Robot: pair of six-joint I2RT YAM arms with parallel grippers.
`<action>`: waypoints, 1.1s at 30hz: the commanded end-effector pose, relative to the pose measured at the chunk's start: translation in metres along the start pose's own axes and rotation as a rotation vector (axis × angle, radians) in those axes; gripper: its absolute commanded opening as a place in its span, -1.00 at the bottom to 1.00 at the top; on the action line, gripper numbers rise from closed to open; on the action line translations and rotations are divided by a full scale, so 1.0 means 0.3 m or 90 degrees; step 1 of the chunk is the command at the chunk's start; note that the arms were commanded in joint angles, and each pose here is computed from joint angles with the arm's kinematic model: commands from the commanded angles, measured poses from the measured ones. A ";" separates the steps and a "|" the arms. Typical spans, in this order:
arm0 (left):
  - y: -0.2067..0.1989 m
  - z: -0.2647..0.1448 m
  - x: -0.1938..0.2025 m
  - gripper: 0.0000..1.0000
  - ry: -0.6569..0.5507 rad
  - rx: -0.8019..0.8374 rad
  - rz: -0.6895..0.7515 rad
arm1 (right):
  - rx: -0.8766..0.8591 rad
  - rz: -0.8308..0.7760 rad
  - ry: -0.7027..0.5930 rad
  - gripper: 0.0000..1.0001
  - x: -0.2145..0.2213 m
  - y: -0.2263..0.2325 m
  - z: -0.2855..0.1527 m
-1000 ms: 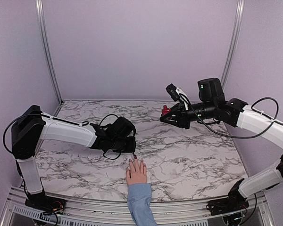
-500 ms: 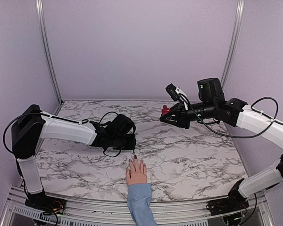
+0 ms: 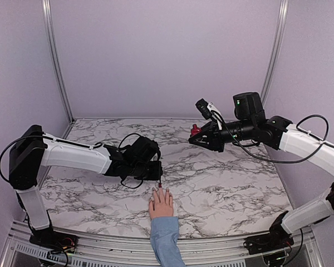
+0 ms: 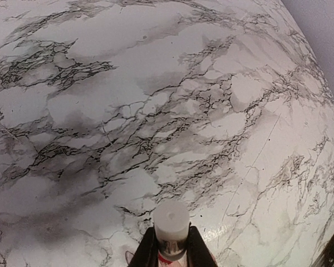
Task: Paint the nails
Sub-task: Paint the nail with the hand.
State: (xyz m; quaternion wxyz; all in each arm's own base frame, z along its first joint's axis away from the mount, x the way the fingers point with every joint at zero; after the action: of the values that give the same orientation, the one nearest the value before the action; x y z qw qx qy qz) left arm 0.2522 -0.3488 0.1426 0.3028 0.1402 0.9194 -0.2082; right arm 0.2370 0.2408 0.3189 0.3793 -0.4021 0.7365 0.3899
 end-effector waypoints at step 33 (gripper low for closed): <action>0.027 0.060 -0.017 -1.00 0.014 -0.019 -0.008 | 0.015 -0.020 -0.019 -1.00 -0.051 0.001 -0.026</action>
State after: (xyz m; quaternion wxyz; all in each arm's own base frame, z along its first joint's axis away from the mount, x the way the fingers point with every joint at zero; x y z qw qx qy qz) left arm 0.2609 -0.3470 0.1286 0.2861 0.1346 0.9286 -0.1945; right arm 0.2366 0.2404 0.3181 0.3774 -0.4028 0.7379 0.3883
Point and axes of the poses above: each gripper's point midway between its finger pads, its own z axis out along the fingers, its own y axis along the line the jaws close on, x = y × z, the point moved 8 cm from there along -z, back along the fingers, and after that the axes turned 7 degrees about z, right-handed, at the moved point
